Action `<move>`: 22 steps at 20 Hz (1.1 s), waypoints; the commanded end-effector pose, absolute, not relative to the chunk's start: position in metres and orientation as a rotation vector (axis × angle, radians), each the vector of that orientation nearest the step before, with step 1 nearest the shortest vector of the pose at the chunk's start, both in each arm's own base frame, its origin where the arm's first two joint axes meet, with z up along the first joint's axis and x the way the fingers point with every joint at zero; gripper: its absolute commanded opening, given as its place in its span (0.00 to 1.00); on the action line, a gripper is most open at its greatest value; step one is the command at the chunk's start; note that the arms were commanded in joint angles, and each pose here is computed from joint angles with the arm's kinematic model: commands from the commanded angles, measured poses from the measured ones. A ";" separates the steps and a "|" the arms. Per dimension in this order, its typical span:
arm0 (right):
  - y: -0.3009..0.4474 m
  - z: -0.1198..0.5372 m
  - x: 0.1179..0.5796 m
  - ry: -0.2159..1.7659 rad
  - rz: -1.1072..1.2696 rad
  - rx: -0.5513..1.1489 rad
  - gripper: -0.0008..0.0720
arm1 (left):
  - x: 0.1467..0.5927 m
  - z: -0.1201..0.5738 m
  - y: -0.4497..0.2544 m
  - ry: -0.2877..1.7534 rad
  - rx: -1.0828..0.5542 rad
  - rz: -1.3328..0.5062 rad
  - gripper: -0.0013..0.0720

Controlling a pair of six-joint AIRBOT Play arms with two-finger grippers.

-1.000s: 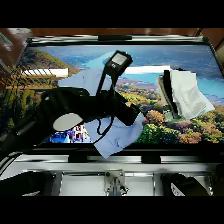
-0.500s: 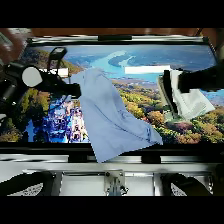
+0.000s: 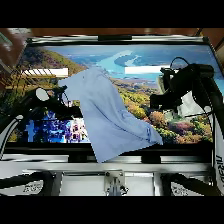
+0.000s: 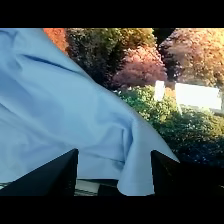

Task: Fold the shirts.

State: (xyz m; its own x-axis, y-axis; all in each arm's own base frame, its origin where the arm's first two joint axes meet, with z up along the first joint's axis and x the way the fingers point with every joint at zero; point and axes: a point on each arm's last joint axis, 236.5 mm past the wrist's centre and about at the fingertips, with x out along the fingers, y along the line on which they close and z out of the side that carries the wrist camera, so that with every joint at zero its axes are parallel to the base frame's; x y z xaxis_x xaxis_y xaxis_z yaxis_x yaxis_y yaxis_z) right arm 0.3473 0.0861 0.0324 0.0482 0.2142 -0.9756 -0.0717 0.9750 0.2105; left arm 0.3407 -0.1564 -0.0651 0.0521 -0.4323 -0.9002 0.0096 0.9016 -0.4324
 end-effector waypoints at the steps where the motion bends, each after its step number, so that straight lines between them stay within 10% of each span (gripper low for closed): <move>1: 0.069 0.018 0.348 1.555 0.195 0.230 0.76 | 0.340 -0.098 -0.186 1.500 -0.423 -0.384 0.95; 6: 0.037 0.018 0.325 1.650 0.177 0.261 0.77 | 0.336 -0.116 -0.205 1.518 -0.408 -0.398 0.93; 12: 0.020 -0.034 0.259 1.881 0.148 0.366 0.77 | 0.339 -0.104 -0.218 1.478 -0.419 -0.451 0.07; 22: 0.071 -0.080 0.257 1.842 0.277 0.294 0.95 | 0.351 -0.017 -0.222 1.235 -0.316 -0.593 0.06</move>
